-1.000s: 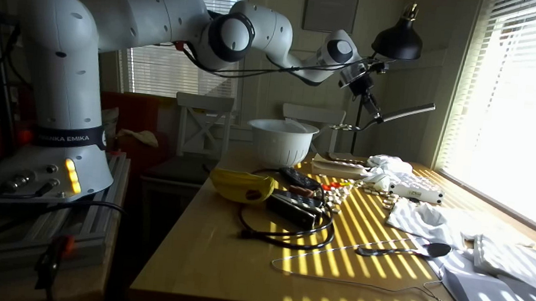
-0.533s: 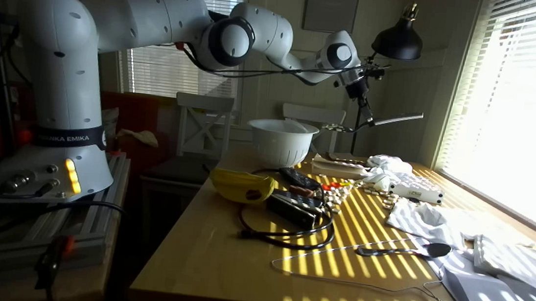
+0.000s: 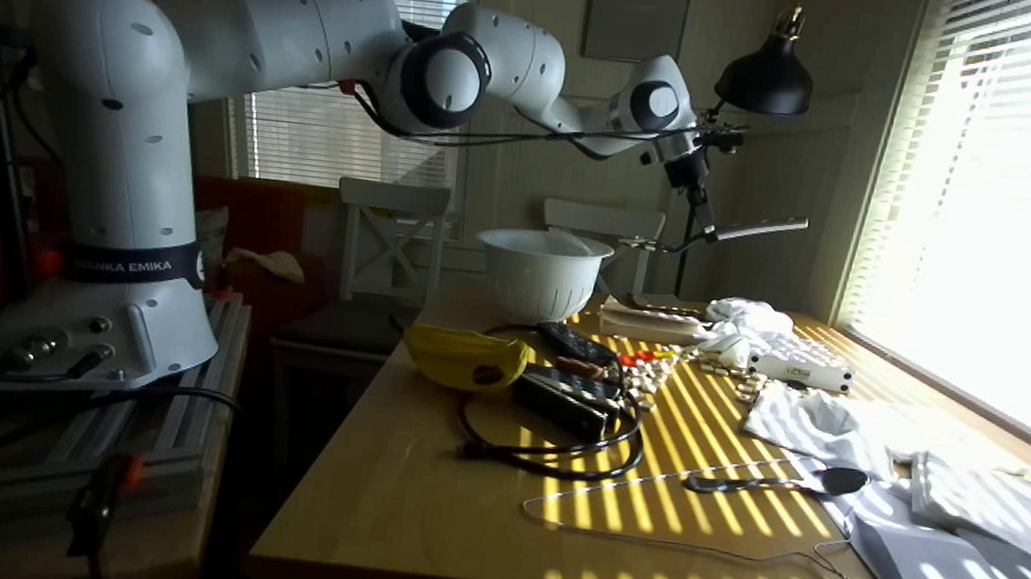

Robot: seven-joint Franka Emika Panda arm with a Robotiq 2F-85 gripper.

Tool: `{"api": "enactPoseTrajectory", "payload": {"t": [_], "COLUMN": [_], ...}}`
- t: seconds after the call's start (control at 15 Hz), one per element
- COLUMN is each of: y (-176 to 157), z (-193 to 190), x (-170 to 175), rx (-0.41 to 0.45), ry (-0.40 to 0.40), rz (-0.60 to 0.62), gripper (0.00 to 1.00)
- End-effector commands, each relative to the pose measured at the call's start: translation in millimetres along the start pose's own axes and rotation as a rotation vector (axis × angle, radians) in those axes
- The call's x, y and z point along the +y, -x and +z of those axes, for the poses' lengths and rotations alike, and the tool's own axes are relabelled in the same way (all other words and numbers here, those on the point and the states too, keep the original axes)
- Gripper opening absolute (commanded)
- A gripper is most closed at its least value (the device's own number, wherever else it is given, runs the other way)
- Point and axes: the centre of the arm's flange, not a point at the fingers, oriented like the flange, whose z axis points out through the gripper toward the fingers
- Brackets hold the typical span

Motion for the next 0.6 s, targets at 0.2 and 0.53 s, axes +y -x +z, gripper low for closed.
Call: {"api": "enactPoseTrajectory", "payload": {"t": [0.2, 0.53], "y": [-17.8, -29.0], "z": [-28.6, -34.3], "x": [-11.0, -4.2], "rx": [0.006, -0.008], "ry": [0.05, 0.08], "rz": [-0.152, -0.297], "gripper": [0.06, 0.06]}}
